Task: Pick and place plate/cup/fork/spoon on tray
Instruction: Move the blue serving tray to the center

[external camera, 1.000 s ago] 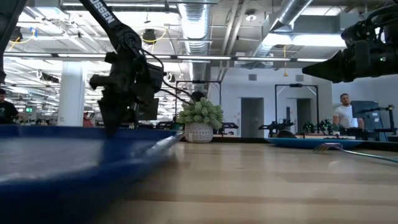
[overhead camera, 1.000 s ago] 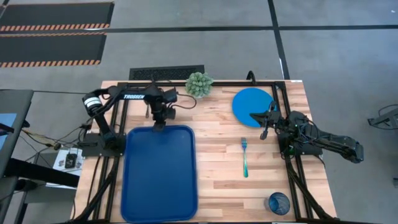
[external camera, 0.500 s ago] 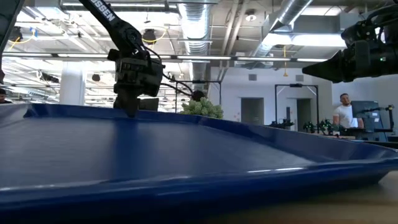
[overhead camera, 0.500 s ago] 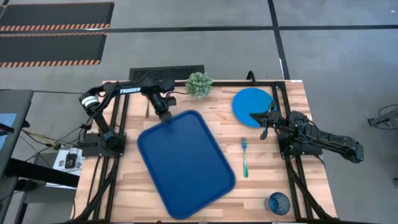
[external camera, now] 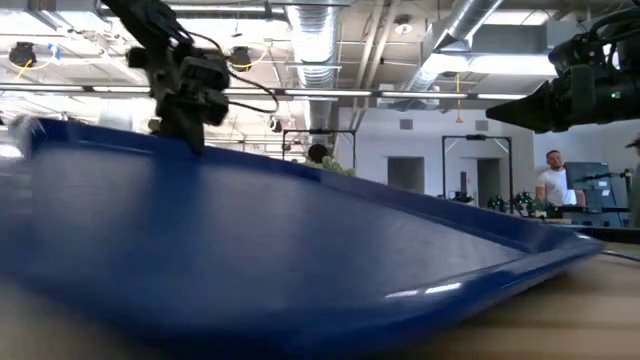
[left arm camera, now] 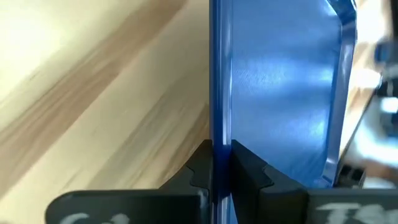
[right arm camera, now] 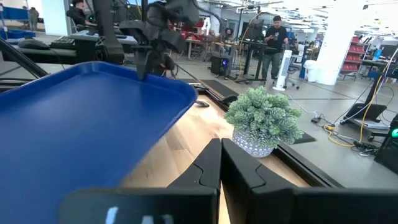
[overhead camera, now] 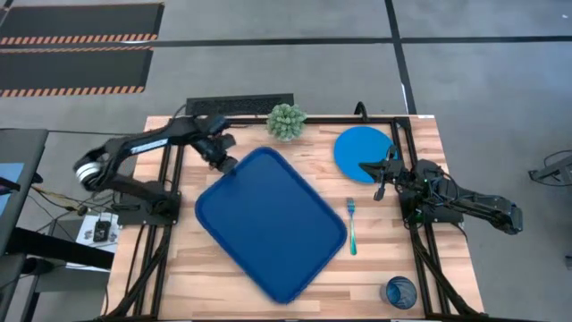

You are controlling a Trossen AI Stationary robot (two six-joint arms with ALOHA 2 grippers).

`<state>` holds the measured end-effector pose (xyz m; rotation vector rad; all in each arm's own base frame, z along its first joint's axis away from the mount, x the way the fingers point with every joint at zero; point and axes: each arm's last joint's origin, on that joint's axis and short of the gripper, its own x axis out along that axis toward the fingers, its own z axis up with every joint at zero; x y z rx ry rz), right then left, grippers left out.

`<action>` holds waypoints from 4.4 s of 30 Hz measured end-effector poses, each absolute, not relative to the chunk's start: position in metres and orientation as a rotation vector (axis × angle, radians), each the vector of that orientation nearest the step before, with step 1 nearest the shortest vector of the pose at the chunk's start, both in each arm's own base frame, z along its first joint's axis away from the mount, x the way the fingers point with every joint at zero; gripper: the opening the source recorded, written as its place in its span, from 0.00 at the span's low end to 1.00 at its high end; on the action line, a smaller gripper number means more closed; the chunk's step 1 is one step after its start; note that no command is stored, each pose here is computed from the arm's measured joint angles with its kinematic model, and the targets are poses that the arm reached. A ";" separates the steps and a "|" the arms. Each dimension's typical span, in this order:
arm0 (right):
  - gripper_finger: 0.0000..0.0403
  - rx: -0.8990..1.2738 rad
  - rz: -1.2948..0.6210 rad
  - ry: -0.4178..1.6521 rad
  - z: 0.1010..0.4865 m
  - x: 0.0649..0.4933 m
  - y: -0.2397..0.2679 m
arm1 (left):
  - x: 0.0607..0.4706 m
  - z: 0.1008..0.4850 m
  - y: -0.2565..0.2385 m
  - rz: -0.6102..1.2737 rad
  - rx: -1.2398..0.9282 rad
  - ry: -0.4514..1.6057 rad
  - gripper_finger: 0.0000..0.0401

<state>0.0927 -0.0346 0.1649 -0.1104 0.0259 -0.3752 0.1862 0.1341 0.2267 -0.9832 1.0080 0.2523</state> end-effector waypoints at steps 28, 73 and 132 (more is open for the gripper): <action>0.08 -0.111 -0.375 0.026 0.165 0.093 -0.035 | 0.140 0.245 0.030 0.842 -1.132 0.642 0.03; 0.08 -0.110 -0.375 0.026 0.165 0.093 -0.035 | 0.153 0.151 -0.046 1.041 -1.277 0.589 0.04; 0.08 -0.110 -0.375 0.026 0.165 0.093 -0.035 | 0.183 0.176 -0.066 0.319 -0.577 0.968 0.00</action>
